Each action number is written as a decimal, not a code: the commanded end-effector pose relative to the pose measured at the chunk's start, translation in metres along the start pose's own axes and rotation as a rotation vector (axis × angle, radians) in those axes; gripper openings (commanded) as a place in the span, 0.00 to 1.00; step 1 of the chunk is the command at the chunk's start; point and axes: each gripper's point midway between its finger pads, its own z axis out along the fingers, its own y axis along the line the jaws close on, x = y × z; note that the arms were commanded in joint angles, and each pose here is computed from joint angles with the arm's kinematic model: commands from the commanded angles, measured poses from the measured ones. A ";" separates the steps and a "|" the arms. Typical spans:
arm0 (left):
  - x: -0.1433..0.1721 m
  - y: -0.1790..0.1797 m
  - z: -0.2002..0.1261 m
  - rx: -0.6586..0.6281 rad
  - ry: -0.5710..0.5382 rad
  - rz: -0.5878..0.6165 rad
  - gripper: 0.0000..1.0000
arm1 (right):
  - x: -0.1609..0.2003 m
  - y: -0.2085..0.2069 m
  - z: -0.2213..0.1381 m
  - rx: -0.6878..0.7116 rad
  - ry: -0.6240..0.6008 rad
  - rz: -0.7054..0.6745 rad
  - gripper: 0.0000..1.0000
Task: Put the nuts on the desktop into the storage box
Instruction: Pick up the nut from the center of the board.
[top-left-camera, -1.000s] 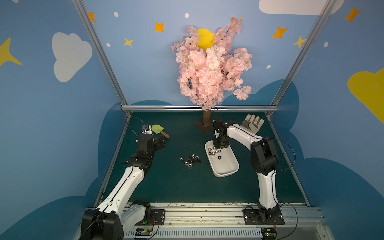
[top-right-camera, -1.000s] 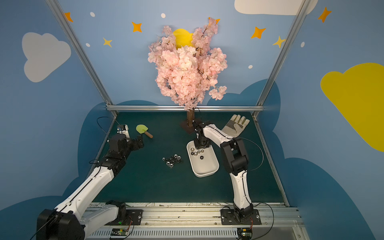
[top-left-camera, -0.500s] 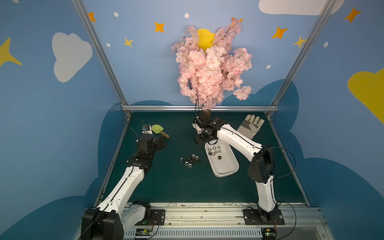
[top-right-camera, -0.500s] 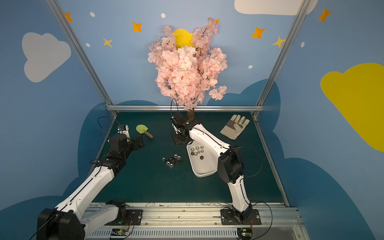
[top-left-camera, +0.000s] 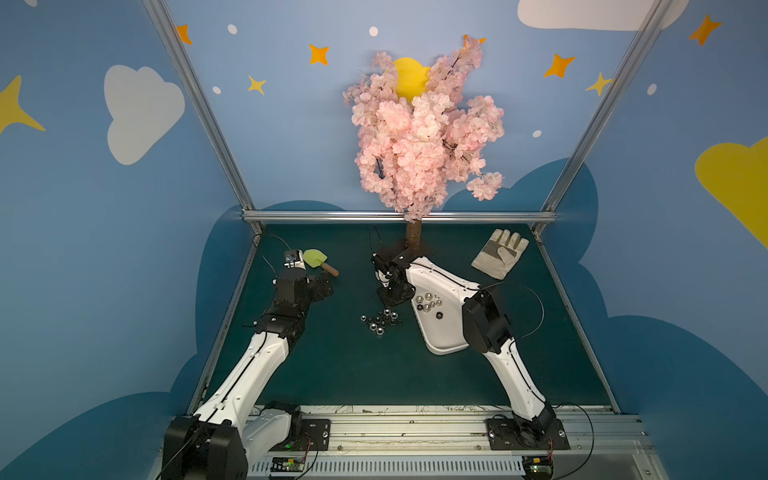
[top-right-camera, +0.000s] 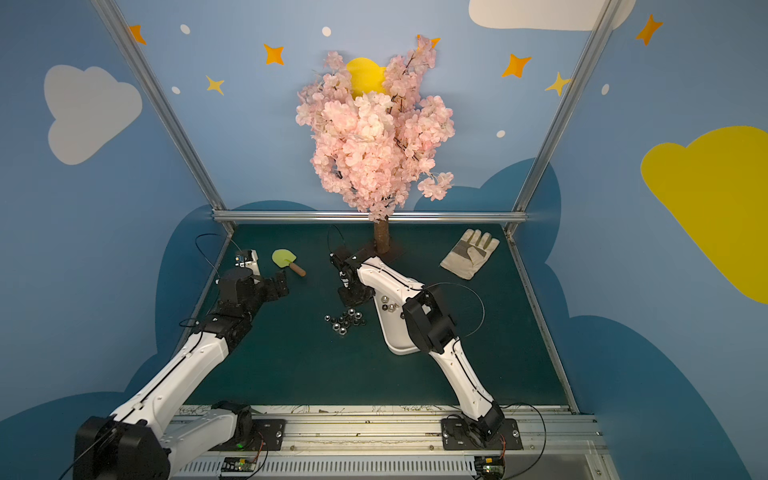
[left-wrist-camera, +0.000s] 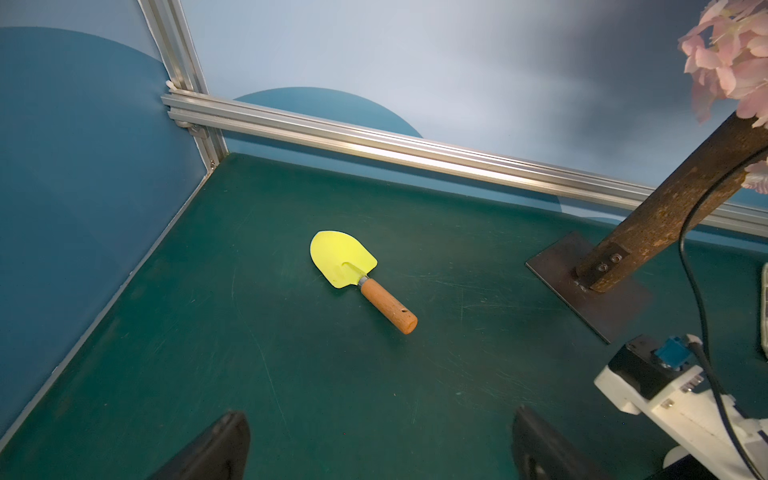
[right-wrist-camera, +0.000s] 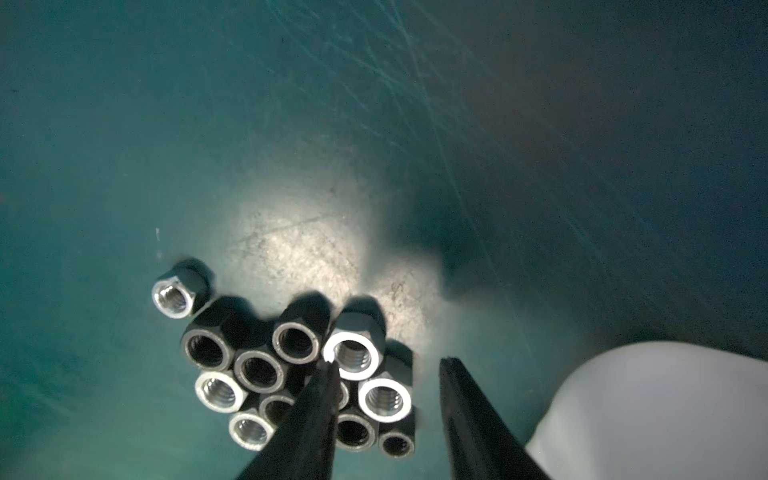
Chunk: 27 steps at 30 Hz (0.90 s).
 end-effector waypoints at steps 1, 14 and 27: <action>-0.010 -0.008 0.000 0.028 -0.010 -0.010 1.00 | 0.004 0.007 0.000 -0.021 0.028 0.014 0.44; -0.002 -0.111 -0.021 0.652 0.098 0.038 1.00 | 0.005 0.015 0.020 -0.029 0.062 0.021 0.43; -0.006 -0.135 -0.041 0.880 0.174 0.004 1.00 | 0.031 0.008 0.034 0.029 0.126 0.005 0.39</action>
